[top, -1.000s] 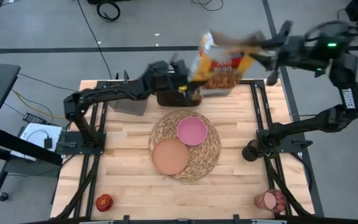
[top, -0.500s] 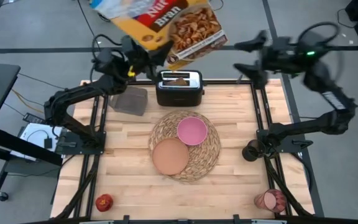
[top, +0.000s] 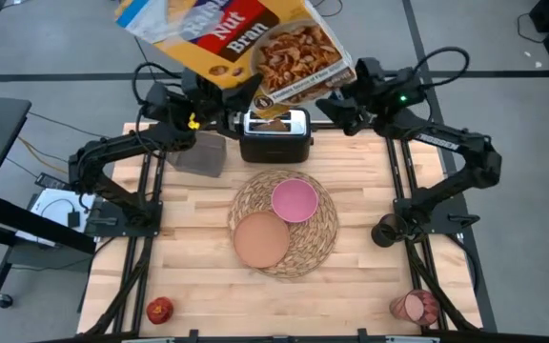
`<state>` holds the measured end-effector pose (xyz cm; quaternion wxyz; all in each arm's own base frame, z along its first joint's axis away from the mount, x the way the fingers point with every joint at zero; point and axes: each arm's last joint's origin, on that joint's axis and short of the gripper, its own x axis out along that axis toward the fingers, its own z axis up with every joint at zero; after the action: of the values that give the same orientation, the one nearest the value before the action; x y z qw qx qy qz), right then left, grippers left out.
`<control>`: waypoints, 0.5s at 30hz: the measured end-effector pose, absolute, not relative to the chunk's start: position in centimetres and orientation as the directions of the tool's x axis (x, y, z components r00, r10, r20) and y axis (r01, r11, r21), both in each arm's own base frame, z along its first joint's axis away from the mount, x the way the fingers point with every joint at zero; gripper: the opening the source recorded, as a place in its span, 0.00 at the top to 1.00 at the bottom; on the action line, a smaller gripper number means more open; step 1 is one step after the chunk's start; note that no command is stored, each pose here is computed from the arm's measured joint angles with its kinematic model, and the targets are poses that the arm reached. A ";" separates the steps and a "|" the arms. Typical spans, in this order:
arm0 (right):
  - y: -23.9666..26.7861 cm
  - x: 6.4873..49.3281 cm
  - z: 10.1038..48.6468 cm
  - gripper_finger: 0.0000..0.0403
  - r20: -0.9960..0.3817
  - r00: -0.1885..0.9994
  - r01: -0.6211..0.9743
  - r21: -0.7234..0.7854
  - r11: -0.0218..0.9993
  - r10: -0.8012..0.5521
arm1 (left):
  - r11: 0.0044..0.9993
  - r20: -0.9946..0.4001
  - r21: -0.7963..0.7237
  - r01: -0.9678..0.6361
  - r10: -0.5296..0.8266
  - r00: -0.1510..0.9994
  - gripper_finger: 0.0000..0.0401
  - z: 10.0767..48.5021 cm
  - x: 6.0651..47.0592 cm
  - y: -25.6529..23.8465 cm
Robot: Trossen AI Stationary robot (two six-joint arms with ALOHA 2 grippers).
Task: Arrange a breakfast setting
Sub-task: Pour the cereal from the cereal box into the pink bowl on the brown placemat
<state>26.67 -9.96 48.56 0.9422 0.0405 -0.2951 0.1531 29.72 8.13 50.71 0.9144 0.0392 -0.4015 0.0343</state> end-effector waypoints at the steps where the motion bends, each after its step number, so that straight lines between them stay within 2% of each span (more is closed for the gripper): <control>1: -9.9 26.8 48.6 0.07 0.583 0.766 -0.324 -0.015 0.946 0.272 | 0.995 0.728 0.042 -0.096 0.035 0.685 0.76 50.6 29.8 8.2; 7: -10.0 27.4 48.5 0.07 0.638 0.737 -0.283 -0.009 0.959 0.223 | 0.993 0.703 0.036 -0.113 0.055 0.709 0.76 50.1 30.4 8.5; 11: -9.8 27.1 48.8 0.08 0.678 0.704 -0.235 -0.060 0.970 0.213 | 0.993 0.689 0.027 -0.117 0.066 0.721 0.76 49.3 31.4 8.8; 15: -9.5 27.0 49.1 0.12 0.702 0.686 -0.220 -0.049 0.974 0.190 | 0.994 0.693 0.024 -0.110 0.063 0.718 0.76 48.8 32.2 8.9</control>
<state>26.98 -9.55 49.07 0.9179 0.0195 -0.3802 0.1116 32.24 8.91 48.78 0.9263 0.0319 -0.3725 0.0467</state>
